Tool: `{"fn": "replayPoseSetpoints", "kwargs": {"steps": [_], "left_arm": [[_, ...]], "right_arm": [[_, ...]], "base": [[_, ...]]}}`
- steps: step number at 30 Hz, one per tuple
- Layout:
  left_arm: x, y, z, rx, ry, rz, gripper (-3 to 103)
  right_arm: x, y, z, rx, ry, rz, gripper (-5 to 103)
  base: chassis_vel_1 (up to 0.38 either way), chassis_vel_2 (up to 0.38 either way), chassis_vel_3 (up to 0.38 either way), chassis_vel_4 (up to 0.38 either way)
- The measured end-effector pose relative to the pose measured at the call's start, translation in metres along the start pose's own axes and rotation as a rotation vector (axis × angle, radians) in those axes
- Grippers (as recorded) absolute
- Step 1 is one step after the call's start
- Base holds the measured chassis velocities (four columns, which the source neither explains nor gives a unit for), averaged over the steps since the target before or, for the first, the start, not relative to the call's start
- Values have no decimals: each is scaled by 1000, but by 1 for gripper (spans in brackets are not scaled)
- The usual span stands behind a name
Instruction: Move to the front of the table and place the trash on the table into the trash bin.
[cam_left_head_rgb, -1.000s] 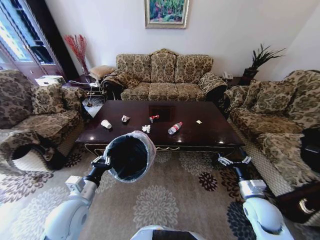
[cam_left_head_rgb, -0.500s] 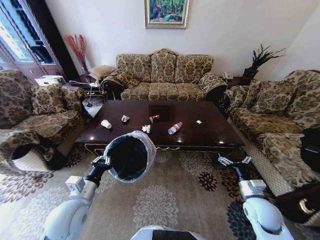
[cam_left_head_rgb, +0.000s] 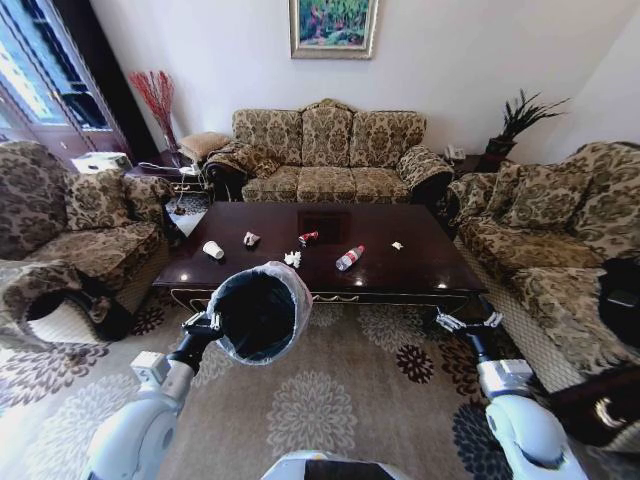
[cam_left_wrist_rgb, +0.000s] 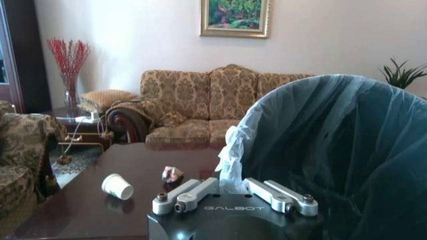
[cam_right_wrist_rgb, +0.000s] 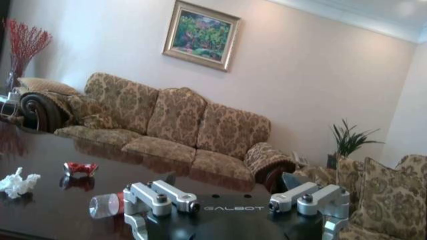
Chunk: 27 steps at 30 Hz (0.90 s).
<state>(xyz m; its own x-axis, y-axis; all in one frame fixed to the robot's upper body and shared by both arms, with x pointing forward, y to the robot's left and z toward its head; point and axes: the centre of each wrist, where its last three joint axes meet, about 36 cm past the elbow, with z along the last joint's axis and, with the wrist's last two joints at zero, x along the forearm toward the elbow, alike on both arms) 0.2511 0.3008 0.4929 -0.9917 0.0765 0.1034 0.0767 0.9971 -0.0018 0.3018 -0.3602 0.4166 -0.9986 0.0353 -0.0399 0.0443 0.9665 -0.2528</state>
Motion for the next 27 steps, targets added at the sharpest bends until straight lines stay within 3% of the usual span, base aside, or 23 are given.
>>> {"fn": "replayPoseSetpoints", "kwargs": {"steps": [27], "left_arm": [[0,0,0,0,0,0,1]], "right_arm": [[0,0,0,0,0,0,100]], "base": [[0,0,0,0]]}}
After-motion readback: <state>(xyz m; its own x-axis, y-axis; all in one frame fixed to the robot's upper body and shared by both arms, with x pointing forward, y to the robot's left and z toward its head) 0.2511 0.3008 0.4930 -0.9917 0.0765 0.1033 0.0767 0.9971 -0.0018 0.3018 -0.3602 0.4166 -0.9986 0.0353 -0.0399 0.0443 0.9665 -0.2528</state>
